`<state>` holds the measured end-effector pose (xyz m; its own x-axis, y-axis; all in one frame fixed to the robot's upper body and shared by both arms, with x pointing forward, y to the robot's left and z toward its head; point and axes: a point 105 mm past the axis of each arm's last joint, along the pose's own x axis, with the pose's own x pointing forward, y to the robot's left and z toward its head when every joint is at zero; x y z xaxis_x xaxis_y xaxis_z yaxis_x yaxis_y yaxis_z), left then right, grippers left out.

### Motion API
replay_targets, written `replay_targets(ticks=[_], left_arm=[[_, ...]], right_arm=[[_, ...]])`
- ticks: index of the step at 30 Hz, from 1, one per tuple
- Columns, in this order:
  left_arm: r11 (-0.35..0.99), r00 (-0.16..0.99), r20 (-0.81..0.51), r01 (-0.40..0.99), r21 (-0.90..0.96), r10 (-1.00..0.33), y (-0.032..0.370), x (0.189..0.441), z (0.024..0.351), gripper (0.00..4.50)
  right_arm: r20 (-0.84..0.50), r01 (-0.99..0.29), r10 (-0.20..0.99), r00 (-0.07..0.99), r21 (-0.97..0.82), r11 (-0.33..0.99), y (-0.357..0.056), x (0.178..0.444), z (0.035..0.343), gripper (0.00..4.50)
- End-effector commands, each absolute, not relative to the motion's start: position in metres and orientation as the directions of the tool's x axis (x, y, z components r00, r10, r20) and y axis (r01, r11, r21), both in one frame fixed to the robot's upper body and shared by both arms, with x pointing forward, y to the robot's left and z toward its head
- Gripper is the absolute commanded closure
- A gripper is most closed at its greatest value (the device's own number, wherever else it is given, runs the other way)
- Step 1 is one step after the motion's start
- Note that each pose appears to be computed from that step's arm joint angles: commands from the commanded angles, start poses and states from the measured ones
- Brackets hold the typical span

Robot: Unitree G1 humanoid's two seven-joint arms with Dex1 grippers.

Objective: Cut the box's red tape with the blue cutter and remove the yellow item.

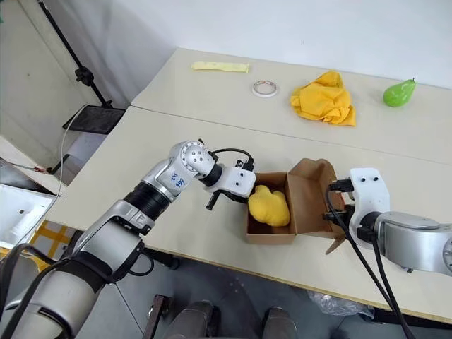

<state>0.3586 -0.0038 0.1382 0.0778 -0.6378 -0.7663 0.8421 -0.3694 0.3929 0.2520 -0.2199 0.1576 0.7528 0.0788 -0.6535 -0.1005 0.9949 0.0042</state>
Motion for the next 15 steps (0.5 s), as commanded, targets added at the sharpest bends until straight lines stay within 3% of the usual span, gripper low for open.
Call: replay_targets(ticks=[1,8,15], left_arm=[[-0.331,0.076,-0.730,0.855,0.398,-0.680,-0.008,0.361,0.153,4.50],[-0.271,0.098,-0.727,0.888,0.373,-0.680,0.003,0.369,0.154,4.50],[-0.149,0.172,-0.697,0.915,0.375,-0.696,0.023,0.385,0.168,4.50]], right_arm=[[-0.595,-0.126,0.093,0.798,-0.013,0.992,-0.220,0.255,0.173,2.41],[-0.532,-0.147,0.073,0.844,-0.099,0.984,-0.234,0.256,0.191,0.04],[-0.432,-0.179,0.086,0.898,-0.181,0.967,-0.252,0.248,0.226,0.04]])
